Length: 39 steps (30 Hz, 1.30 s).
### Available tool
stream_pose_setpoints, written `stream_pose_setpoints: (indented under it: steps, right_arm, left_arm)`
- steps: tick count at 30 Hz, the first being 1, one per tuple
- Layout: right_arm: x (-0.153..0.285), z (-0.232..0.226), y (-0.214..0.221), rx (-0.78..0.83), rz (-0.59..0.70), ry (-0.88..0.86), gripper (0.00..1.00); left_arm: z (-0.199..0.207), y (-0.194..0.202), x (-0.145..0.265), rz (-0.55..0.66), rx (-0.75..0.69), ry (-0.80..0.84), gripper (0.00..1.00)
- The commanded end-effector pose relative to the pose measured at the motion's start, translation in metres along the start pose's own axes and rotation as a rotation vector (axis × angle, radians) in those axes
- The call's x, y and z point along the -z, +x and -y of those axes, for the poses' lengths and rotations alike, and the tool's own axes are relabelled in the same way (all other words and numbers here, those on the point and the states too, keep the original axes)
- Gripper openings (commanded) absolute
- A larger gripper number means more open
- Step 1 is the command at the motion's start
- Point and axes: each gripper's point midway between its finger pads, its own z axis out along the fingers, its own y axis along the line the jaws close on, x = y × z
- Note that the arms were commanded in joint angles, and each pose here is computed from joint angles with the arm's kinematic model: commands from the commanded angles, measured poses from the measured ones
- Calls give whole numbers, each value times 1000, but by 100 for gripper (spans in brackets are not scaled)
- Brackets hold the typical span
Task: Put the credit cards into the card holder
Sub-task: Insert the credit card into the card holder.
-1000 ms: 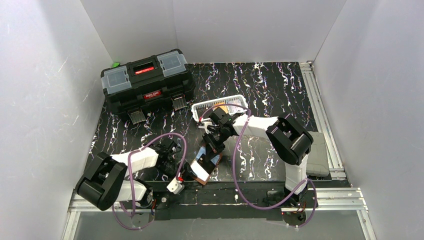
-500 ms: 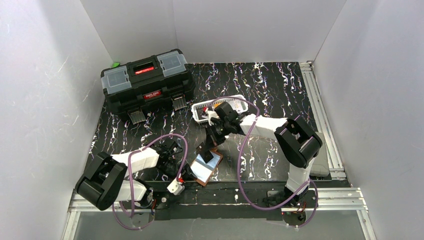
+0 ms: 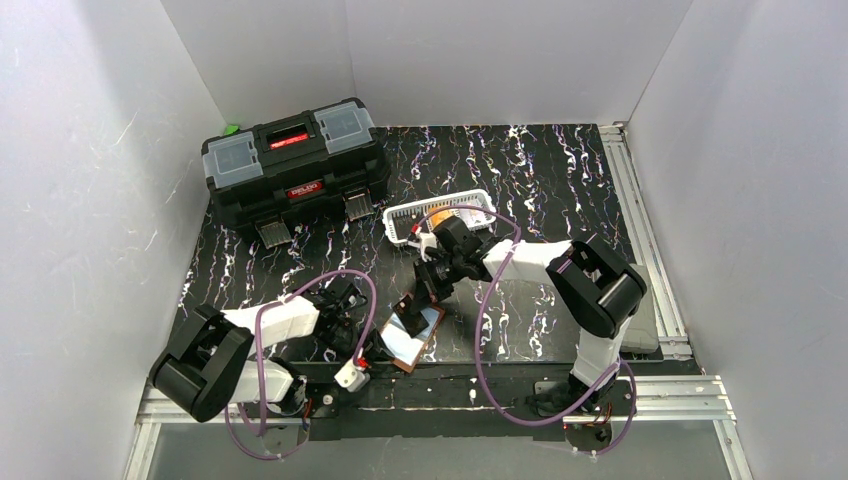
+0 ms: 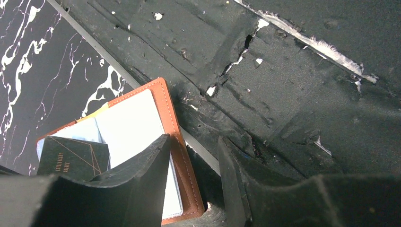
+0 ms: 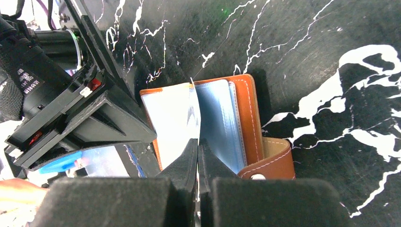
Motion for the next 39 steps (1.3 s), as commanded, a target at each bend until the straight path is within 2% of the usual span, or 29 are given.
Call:
stream_pose_setpoints:
  steps: [1,20,39]
  right_arm:
    - [1,-4,6,27,7,0,1]
    - [2,-2,28,64,-40,-43,1]
    - [-7,-4,31,148,-171,1,1]
  left_arm:
    - [-13,21,5,-116,-274,40,39]
    - [-13,26,5,-158,-263,57,36]
    - [-13,27,5,-175,-263,58,35]
